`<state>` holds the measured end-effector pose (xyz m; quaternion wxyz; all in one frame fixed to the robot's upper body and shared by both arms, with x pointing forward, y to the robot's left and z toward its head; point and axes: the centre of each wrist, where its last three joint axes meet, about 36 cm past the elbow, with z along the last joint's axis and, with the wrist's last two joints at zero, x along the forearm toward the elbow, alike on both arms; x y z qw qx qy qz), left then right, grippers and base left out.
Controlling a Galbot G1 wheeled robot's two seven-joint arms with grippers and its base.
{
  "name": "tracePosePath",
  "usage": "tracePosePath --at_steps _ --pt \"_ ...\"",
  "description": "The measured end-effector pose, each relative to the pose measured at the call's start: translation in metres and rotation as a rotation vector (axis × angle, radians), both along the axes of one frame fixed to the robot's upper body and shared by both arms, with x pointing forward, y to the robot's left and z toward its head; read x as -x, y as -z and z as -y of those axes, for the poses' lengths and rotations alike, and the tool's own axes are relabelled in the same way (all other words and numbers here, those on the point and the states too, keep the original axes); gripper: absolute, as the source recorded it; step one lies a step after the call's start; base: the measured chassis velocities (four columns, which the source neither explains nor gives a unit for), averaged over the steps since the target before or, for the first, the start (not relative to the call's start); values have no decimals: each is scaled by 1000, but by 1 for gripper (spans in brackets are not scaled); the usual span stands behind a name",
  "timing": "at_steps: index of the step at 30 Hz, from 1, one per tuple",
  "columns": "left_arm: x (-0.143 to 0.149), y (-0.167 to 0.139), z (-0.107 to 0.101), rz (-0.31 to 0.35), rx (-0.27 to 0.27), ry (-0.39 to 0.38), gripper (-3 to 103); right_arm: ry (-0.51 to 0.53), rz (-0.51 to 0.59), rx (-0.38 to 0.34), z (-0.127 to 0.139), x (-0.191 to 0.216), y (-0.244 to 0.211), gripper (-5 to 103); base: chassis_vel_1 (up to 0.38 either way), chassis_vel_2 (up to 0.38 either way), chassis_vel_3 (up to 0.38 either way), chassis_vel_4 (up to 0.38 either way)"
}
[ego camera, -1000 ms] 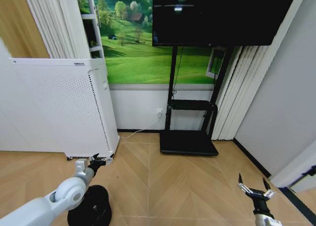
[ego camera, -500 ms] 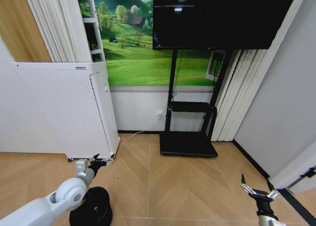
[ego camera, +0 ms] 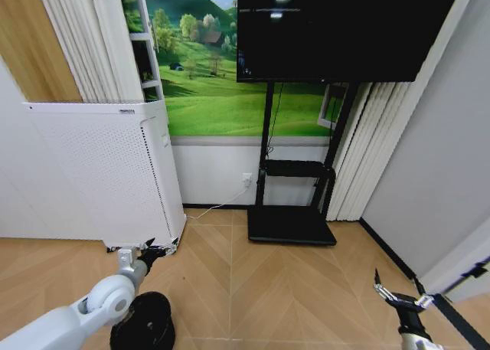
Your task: Pick up the trash bin and place the garbage on the floor into it.
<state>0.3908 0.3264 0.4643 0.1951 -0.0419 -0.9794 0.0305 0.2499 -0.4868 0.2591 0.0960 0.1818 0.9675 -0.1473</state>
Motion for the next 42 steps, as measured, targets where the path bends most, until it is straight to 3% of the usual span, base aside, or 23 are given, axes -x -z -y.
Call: tracePosePath --at_steps 21,27,42 --pt "3 0 4 0 2 -4 100 -6 -3 16 -1 7 2 100 0 0 0 0" --pt "3 5 4 28 -36 -8 100 -6 -4 17 0 8 2 100 0 0 0 0" --pt "5 11 6 45 -29 -13 100 3 -2 19 -4 8 4 100 0 0 0 0"
